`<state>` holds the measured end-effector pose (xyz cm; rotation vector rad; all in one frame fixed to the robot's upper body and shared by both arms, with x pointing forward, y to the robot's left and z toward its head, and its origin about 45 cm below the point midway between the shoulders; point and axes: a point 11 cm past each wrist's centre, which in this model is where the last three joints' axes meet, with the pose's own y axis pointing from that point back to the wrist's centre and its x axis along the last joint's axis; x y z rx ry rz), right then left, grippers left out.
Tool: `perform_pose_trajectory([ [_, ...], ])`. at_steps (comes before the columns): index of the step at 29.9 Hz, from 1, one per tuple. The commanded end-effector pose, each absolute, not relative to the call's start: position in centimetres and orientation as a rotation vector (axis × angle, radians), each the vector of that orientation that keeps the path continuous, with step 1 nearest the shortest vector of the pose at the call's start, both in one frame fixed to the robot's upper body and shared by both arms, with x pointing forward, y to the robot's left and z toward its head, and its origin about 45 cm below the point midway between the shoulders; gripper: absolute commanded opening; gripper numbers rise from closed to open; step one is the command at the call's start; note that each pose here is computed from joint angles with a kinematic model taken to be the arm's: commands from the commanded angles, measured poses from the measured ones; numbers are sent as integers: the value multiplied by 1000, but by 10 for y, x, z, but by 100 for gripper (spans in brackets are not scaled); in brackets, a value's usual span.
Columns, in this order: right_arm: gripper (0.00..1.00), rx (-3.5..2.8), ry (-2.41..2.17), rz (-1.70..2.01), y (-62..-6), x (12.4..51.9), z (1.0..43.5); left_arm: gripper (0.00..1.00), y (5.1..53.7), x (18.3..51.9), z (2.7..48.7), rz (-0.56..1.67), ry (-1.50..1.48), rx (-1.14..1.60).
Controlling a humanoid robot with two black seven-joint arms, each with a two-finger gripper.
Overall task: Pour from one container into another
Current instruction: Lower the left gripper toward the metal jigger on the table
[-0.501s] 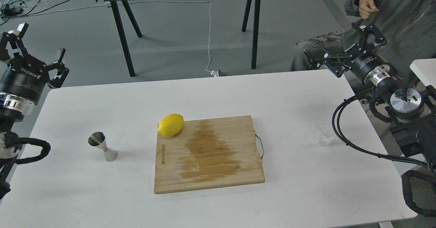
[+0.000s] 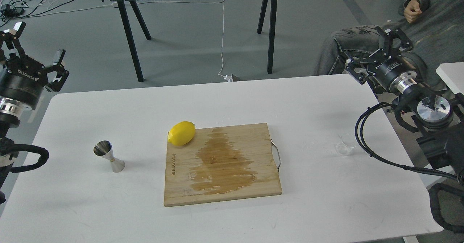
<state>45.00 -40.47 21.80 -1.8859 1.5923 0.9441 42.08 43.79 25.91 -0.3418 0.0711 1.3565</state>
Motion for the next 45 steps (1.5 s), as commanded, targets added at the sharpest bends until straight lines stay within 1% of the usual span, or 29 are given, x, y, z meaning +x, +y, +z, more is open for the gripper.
perform_pose_trajectory([
  [1,99,-1875,1612,935,-414,446,218,100,453,421,281,1340,-42,-217],
  [3,99,-1866,1625,944,-418,442,213,100,452,426,297,1302,-131,-122],
  [6,99,-1869,1612,945,-417,438,211,100,449,425,299,1229,-242,77],
  [10,99,-1867,1613,958,-417,433,206,100,421,422,302,1077,-355,225],
  [13,99,-1860,1614,958,-418,433,205,100,390,415,295,934,-433,322],
  [14,99,-1858,1613,956,-418,433,206,100,385,412,289,927,-486,368],
  [19,99,-1860,1601,949,-417,434,209,100,385,406,282,1060,-688,429],
  [24,99,-1859,1602,948,-417,434,209,100,397,388,267,1212,-785,451],
  [28,99,-1859,1604,949,-417,434,209,100,414,366,247,1346,-864,508],
  [31,99,-1860,1605,949,-417,434,209,100,417,350,242,1359,-985,567],
  [35,99,-1860,1608,949,-418,434,208,100,417,328,216,1247,-1058,681],
  [42,99,-1864,1615,948,-420,433,208,100,433,274,162,1091,-1009,865],
  [45,99,-1863,1620,946,-421,433,208,100,439,256,146,1060,-975,911],
])
